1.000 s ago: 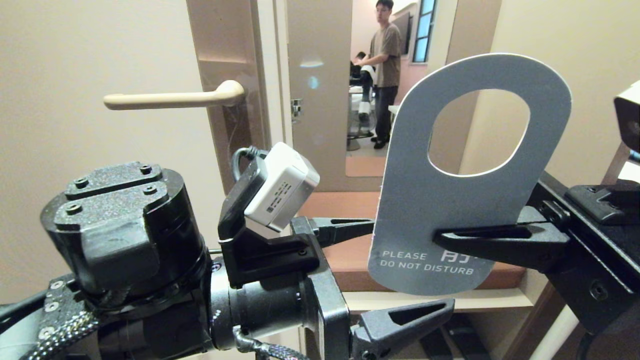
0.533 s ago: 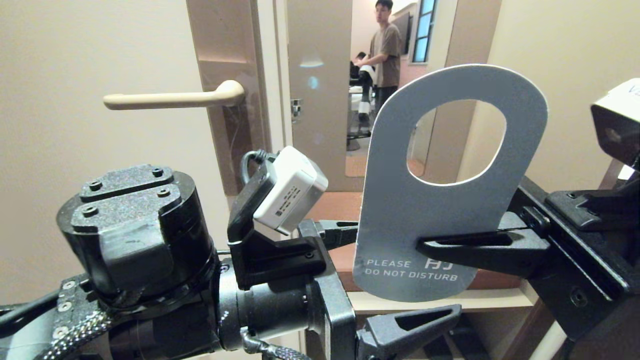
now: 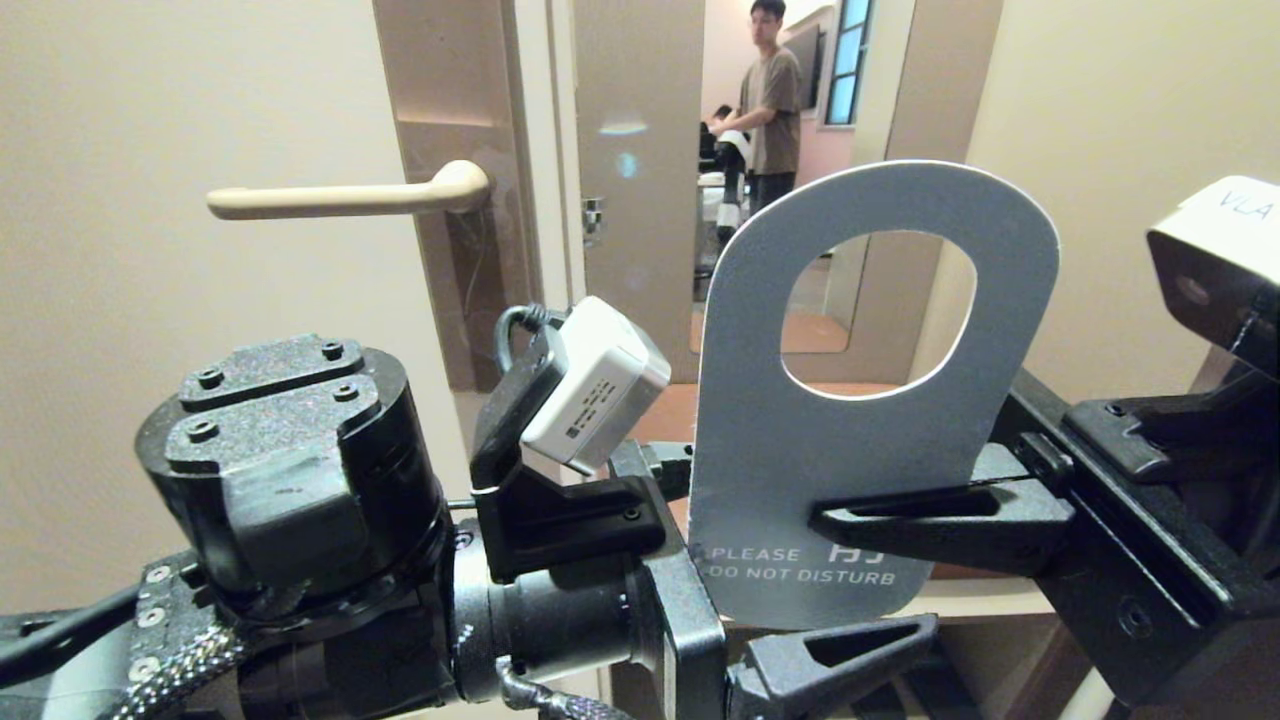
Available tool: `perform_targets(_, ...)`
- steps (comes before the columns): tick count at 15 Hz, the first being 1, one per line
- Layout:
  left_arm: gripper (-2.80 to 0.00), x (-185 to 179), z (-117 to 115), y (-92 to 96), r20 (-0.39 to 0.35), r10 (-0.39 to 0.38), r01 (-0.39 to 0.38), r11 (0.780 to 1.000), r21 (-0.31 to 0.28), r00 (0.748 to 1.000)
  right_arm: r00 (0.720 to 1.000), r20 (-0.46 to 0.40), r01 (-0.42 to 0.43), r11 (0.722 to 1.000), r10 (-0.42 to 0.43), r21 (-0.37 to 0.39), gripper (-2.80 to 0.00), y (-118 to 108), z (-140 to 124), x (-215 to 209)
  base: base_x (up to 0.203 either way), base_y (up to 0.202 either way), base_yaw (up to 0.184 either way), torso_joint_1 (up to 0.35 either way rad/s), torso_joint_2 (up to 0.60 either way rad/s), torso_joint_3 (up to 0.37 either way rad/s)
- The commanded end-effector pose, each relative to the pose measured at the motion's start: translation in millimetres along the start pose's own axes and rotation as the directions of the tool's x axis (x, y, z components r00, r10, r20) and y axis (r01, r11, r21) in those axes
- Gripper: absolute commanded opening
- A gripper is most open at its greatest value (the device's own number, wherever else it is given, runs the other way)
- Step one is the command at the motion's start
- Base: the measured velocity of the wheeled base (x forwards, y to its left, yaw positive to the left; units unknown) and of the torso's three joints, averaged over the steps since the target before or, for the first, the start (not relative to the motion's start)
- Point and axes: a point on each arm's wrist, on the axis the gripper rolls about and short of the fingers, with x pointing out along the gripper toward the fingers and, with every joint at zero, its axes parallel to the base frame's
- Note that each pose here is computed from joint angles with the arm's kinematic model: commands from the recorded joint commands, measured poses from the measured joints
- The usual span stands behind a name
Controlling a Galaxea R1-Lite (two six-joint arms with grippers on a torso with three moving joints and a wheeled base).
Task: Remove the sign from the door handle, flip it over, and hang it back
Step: Hand it to the other hand
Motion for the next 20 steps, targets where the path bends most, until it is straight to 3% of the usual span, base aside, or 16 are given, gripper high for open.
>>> perform_targets(1, 0.0, 0.1, -0.5, -0.2, 0.001, -0.003, 0.003, 1.0, 0.0, 1.0, 1.0, 0.002, -0.006, 1.0, 0.006, -0.003, -2.8, 0.3, 0.3, 0.2, 0.0, 0.0, 0.0, 0.0, 0.0, 0.0)
perform_targets(4, 0.0, 0.4, -0.5, -1.0, 0.002, -0.007, 0.007, 1.0, 0.0, 1.0, 1.0, 0.001, -0.005, 1.0, 0.005, -0.002, -2.8, 0.3, -0.1, 0.1, 0.0, 0.0, 0.0, 0.0, 0.0, 0.0)
perform_targets(5, -2.8, 0.8, -0.3, -1.3, 0.006, -0.009, 0.009, 1.0, 0.002, 1.0, 1.0, 0.001, -0.004, 1.0, 0.004, -0.001, -2.8, 0.2, -0.5, -0.1, 0.0, 0.0, 0.0, 0.0, 0.0, 0.0)
perform_targets(20, -2.8, 0.8, 0.8, -4.7, 0.011, -0.021, 0.021, 1.0, -0.014, 1.0, 1.0, -0.009, 0.001, 1.0, -0.001, 0.01, -2.8, -0.1, -4.4, 0.1, 0.0, 0.0, 0.0, 0.0, 0.0, 0.0)
